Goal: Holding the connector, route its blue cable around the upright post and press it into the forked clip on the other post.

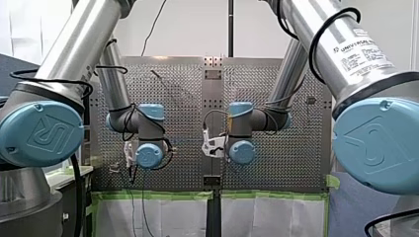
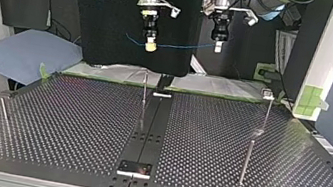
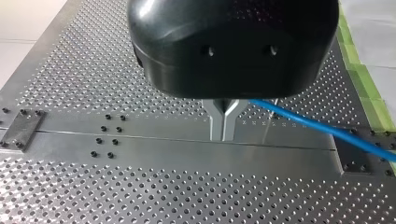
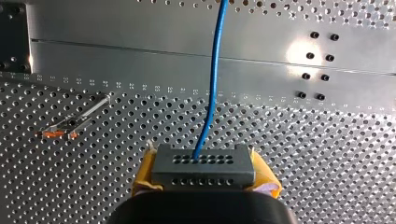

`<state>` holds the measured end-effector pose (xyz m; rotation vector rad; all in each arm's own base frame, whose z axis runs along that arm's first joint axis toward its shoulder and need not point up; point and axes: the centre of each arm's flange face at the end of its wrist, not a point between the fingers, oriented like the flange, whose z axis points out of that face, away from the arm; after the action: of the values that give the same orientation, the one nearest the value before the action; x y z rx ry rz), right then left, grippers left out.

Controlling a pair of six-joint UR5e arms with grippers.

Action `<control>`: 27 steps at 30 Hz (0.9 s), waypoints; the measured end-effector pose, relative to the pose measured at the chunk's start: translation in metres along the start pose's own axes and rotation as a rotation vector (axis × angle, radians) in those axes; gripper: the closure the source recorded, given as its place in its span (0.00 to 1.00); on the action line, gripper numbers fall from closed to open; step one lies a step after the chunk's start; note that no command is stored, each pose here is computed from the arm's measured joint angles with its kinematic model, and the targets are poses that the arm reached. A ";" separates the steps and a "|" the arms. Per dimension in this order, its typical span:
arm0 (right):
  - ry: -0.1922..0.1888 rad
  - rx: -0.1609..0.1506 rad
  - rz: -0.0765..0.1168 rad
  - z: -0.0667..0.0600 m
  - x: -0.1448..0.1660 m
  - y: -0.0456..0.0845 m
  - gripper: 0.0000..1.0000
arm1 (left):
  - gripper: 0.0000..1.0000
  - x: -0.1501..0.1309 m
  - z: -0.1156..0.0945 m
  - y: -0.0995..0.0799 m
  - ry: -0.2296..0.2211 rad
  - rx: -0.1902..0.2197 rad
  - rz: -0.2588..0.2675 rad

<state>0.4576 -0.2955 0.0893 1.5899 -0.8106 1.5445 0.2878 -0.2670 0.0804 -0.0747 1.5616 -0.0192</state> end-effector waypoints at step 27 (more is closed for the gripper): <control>-0.003 -0.006 -0.002 0.001 -0.001 0.002 1.00 | 1.00 -0.003 0.001 -0.001 -0.006 0.000 -0.004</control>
<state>0.4559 -0.2975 0.0884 1.5892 -0.8140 1.5368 0.2883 -0.2673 0.0838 -0.0778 1.5550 -0.0226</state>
